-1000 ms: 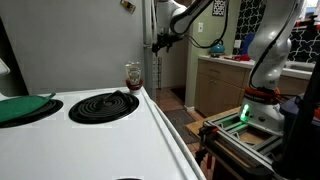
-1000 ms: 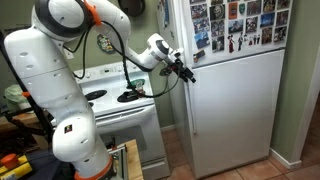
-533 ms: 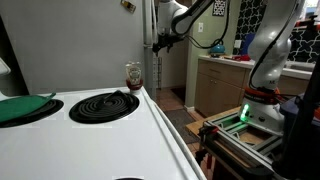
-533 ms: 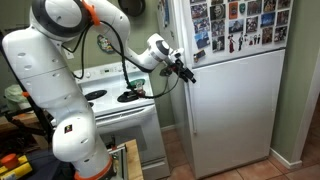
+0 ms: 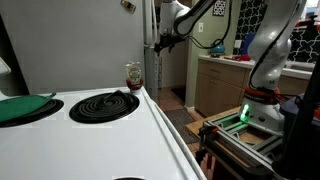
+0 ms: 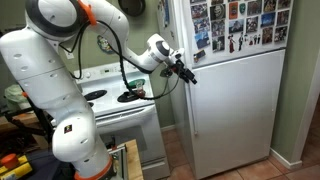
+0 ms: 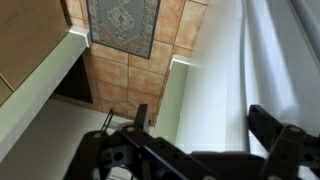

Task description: Open the bottom fridge door then put the sauce bottle on the second shelf and close the door

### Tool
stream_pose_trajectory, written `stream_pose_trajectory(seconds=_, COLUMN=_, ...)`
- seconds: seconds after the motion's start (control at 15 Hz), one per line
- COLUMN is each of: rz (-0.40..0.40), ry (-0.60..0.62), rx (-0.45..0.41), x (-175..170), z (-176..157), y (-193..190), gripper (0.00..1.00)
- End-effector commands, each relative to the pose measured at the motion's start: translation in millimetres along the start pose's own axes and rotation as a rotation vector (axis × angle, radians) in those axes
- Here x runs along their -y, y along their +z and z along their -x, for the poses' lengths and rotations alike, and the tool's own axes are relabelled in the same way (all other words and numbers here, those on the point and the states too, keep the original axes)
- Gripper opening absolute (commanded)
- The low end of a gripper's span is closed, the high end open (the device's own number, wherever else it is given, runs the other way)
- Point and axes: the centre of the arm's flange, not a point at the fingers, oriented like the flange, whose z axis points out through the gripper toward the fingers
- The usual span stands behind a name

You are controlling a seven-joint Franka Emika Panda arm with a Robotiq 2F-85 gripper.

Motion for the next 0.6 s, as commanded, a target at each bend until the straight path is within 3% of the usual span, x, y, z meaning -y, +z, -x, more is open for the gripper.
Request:
stream_pose_trajectory(seconds=0.0, rz=0.154, ry=0.029, rx=0.063, x=-65.3, z=19.3, y=5.1, gripper=1.00)
stream_pose_trajectory(seconds=0.2, rz=0.210, ry=0.030, rx=0.147, x=-89.1, z=25.7, y=4.9, gripper=1.00)
stream_pose_trajectory(seconds=0.33, rz=0.296, ry=0.034, rx=0.202, x=-115.9, z=30.5, y=10.3, gripper=1.00)
stream_pose_trajectory(seconds=0.53, rz=0.338, ry=0.058, rx=0.249, x=-143.7, z=34.2, y=11.1, gripper=1.00)
